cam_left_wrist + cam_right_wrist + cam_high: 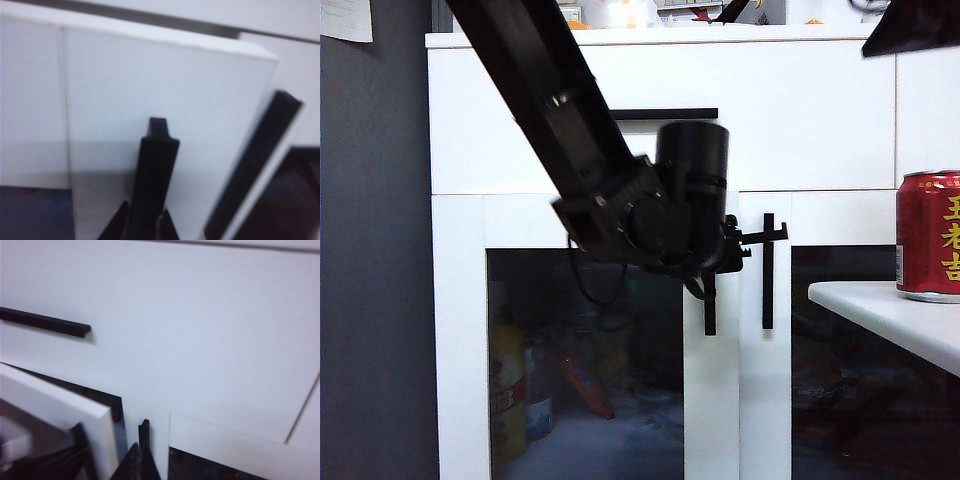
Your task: Open the left door of the white cabinet, pick up a can of beverage from the table on the right, place it inside the cabinet, and finally close the cabinet door.
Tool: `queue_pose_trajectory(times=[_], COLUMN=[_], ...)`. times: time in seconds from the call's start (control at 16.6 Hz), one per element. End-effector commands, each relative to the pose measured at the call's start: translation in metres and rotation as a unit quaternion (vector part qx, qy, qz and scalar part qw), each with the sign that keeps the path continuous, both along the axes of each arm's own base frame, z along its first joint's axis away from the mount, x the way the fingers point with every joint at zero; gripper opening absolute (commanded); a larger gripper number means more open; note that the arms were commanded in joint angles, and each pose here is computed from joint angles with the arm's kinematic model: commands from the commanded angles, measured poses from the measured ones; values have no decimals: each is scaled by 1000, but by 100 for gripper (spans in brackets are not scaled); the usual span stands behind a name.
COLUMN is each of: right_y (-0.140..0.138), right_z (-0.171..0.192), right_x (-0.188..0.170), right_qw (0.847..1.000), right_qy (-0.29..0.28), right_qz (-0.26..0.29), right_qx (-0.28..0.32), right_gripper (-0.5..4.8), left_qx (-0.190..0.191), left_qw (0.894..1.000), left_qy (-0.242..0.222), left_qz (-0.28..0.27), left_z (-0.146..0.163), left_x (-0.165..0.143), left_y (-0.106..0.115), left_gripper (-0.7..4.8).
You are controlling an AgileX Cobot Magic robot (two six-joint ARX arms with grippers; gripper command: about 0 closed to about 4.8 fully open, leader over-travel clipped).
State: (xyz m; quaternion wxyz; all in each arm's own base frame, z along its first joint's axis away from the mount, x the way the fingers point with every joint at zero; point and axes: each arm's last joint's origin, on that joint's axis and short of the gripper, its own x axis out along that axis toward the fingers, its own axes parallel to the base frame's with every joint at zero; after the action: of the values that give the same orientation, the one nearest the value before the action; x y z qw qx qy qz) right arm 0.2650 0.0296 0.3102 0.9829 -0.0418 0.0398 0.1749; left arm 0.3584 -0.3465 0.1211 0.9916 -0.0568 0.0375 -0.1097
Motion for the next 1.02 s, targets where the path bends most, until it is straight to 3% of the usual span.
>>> queue_pose_trajectory(times=[0.06, 0.42, 0.54, 0.66, 0.9, 1.02], right_y=[3, 18, 34, 55, 64, 66], right_z=[-10, -32, -38, -50, -72, -72], right_x=[13, 64, 80, 84, 81, 81], right_qw=[999, 992, 986, 976, 950, 944], right_qy=[17, 74, 120, 164, 238, 233], right_qz=[25, 90, 109, 141, 203, 234], right_qx=[23, 40, 32, 7, 2, 6], right_gripper=[-5, -5, -5, -5, -5, -5], left_qx=[5, 23, 22, 18, 4, -4], left_qw=[1000, 999, 999, 999, 1000, 1000], left_qy=[18, 34, 33, 29, 17, 10], left_qz=[24, 8, 5, 3, 1, 1], left_z=[2, 16, 23, 30, 48, 57], left_x=[-16, -57, -65, -69, -73, -74], left_y=[13, 36, 41, 43, 47, 48], left_gripper=[-5, -5, -5, -5, -5, -5])
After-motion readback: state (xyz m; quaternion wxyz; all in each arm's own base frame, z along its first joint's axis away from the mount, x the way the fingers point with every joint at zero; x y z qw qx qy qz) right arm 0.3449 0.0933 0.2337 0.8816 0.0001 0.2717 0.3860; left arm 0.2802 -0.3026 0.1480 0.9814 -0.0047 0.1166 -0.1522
